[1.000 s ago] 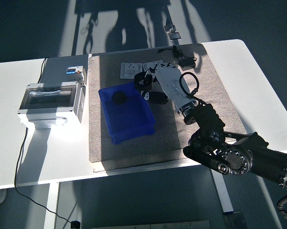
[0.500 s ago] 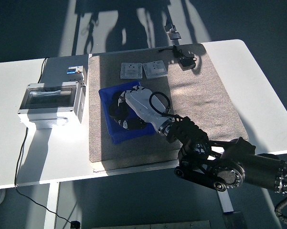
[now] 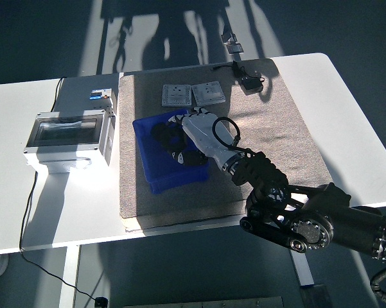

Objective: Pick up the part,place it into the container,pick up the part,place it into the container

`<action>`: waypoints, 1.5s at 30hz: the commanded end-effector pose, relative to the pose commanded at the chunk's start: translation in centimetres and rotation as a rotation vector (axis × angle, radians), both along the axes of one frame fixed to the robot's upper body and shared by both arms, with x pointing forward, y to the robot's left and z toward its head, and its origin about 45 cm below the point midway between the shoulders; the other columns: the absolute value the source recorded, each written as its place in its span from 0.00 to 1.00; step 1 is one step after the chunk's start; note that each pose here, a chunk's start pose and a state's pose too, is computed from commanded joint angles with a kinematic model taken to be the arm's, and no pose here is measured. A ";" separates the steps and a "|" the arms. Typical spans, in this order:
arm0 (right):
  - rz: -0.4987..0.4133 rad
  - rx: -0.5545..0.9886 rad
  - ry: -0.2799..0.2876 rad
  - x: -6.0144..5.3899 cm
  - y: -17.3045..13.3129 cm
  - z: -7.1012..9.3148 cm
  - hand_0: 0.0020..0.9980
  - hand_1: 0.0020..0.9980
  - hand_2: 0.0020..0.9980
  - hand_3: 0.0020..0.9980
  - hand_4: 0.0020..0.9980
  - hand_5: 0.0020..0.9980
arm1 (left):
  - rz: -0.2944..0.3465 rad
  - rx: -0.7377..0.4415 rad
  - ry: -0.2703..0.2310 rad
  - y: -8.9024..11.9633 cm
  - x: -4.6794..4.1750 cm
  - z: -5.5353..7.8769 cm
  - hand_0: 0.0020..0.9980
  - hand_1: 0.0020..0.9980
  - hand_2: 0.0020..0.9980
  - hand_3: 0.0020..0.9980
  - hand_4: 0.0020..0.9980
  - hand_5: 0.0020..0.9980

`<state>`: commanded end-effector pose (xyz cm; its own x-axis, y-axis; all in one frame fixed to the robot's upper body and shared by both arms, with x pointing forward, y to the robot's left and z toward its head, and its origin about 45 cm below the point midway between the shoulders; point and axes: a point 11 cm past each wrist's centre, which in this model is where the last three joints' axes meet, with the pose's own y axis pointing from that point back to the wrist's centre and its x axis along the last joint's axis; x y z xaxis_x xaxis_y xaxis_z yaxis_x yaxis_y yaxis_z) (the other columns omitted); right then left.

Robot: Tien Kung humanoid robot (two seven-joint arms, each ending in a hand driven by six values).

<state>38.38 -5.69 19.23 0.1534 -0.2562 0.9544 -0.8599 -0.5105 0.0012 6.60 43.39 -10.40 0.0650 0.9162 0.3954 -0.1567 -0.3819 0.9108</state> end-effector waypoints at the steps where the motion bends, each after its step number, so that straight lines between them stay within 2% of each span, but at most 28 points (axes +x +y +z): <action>1: -0.003 0.001 0.001 0.0 -0.1 -0.1 0.91 0.60 0.67 0.77 0.46 0.14 | -0.002 0.000 0.002 0.0 -0.02 0.0 0.69 0.64 0.63 0.57 0.59 0.55; 5: -0.007 0.003 0.010 -0.1 -0.2 -0.3 0.91 0.60 0.67 0.77 0.46 0.14 | -0.008 -0.001 0.008 0.1 -0.13 0.0 0.69 0.64 0.63 0.57 0.59 0.55; 6: -0.006 -0.001 0.018 -0.2 -0.2 -0.5 0.91 0.60 0.66 0.83 0.46 0.14 | -0.006 -0.001 0.008 0.1 -0.18 0.0 0.69 0.64 0.63 0.57 0.60 0.56; 11: 0.013 -0.039 0.052 -0.6 0.0 -1.1 0.91 0.60 0.66 0.83 0.46 0.14 | -0.004 0.000 0.005 0.1 -0.20 0.0 0.69 0.64 0.63 0.57 0.60 0.56; 12: 0.015 -0.044 0.055 -0.6 0.1 -1.1 0.93 0.65 0.68 0.92 0.48 0.14 | -0.004 0.000 0.004 0.1 -0.19 0.0 0.69 0.64 0.63 0.57 0.60 0.56; 17: 0.026 -0.053 0.058 -0.7 0.2 -1.1 0.93 0.65 0.68 0.92 0.48 0.14 | -0.002 0.001 0.004 0.1 -0.20 0.0 0.69 0.64 0.63 0.57 0.60 0.56; 18: 0.027 -0.053 0.056 -0.7 0.2 -1.1 0.95 0.70 0.76 0.96 0.55 0.16 | -0.003 0.001 0.004 0.1 -0.20 0.0 0.69 0.64 0.63 0.57 0.60 0.57; 23: 0.032 -0.055 0.047 -0.8 0.2 -0.9 0.95 0.70 0.76 0.96 0.55 0.16 | -0.005 0.000 0.006 0.1 -0.21 0.0 0.69 0.64 0.63 0.57 0.60 0.57; 24: 0.033 -0.056 0.045 -0.8 0.2 -0.9 0.98 0.78 0.83 0.99 0.67 0.20 | -0.006 0.000 0.006 0.0 -0.19 0.0 0.69 0.64 0.64 0.57 0.61 0.59; 29: 0.032 -0.061 0.043 -0.8 0.1 -0.9 0.98 0.78 0.83 0.99 0.67 0.20 | -0.007 0.000 0.006 0.0 -0.14 0.0 0.69 0.64 0.64 0.57 0.61 0.59; 30: 0.030 -0.062 0.043 -0.8 0.1 -0.9 1.00 0.89 0.91 1.00 0.76 0.22 | -0.007 0.000 0.005 0.0 -0.14 0.0 0.69 0.64 0.64 0.58 0.62 0.60; 35: 0.021 -0.048 0.037 -0.7 -0.2 -0.7 1.00 0.89 0.91 1.00 0.76 0.22 | -0.002 0.003 0.002 0.1 -0.08 0.0 0.69 0.64 0.64 0.58 0.62 0.60; 36: 0.020 -0.041 0.033 -0.7 -0.2 -0.7 1.00 0.96 0.97 1.00 0.83 0.26 | -0.001 0.003 0.001 0.1 -0.07 0.0 0.69 0.65 0.64 0.58 0.62 0.60; 40: 0.012 0.004 0.005 -0.6 -0.3 0.0 1.00 0.96 0.97 1.00 0.83 0.26 | -0.003 0.004 0.000 0.1 -0.01 0.0 0.69 0.65 0.64 0.58 0.62 0.60; 41: 0.004 0.032 -0.006 -0.5 -0.5 0.4 1.00 0.96 0.97 1.00 0.83 0.26 | -0.004 0.005 0.000 0.1 0.02 0.0 0.69 0.65 0.64 0.58 0.62 0.60; 42: -0.003 0.062 -0.017 -0.5 -0.7 0.8 1.00 0.94 0.95 1.00 0.84 0.30 | -0.003 0.004 -0.001 0.1 0.03 0.0 0.69 0.65 0.64 0.58 0.62 0.61; 45: -0.024 0.186 -0.060 -0.1 -1.4 2.8 1.00 0.94 0.95 1.00 0.84 0.30 | 0.002 0.004 -0.003 0.0 -0.07 0.0 0.69 0.65 0.64 0.58 0.62 0.61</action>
